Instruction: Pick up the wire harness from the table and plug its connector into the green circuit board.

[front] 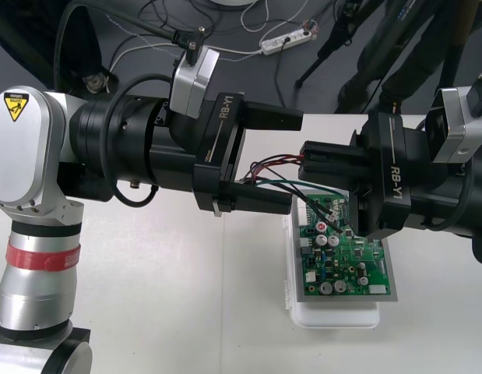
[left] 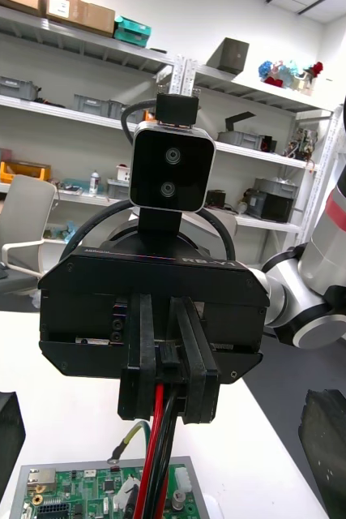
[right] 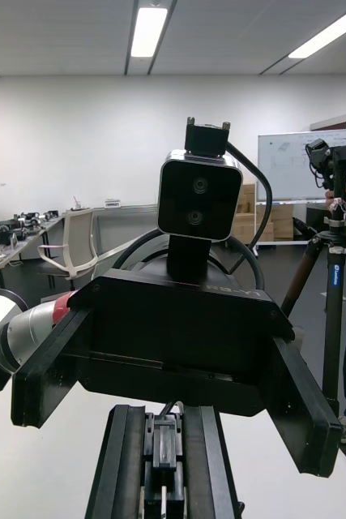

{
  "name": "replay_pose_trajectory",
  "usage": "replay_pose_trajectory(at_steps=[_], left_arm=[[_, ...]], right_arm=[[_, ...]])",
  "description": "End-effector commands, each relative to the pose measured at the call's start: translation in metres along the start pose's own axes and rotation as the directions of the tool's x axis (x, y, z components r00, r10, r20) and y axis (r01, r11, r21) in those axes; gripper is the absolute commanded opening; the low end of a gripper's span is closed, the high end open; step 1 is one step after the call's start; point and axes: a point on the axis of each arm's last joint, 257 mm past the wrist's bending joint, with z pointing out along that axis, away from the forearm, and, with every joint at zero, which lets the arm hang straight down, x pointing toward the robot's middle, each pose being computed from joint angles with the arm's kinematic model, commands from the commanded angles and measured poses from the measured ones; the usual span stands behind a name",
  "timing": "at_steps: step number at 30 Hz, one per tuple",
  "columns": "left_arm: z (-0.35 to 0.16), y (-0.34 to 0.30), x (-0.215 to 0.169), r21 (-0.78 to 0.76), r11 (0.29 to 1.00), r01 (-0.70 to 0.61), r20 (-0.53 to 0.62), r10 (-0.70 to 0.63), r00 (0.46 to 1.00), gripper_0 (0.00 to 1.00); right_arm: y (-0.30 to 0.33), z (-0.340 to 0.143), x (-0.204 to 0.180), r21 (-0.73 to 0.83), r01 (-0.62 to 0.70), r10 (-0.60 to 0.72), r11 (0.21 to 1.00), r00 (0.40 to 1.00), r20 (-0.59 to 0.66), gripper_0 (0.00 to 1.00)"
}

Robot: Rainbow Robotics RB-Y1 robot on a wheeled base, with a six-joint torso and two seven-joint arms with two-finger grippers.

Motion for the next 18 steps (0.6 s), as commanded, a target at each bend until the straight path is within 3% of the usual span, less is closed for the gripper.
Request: replay_pose_trajectory(at_steps=[1,18], left_arm=[[0.01,-0.013,-0.009,0.073,0.994,-0.075,-0.02,0.077,0.997,1.0],[-0.004,-0.013,-0.007,0.078,0.993,-0.086,-0.066,0.091,0.994,1.0]], right_arm=[[0.013,0.009,-0.014,-0.023,0.064,-0.063,0.998,0.997,0.044,0.0],[0.013,0.009,-0.014,-0.023,0.064,-0.063,0.998,0.997,0.044,0.0]])
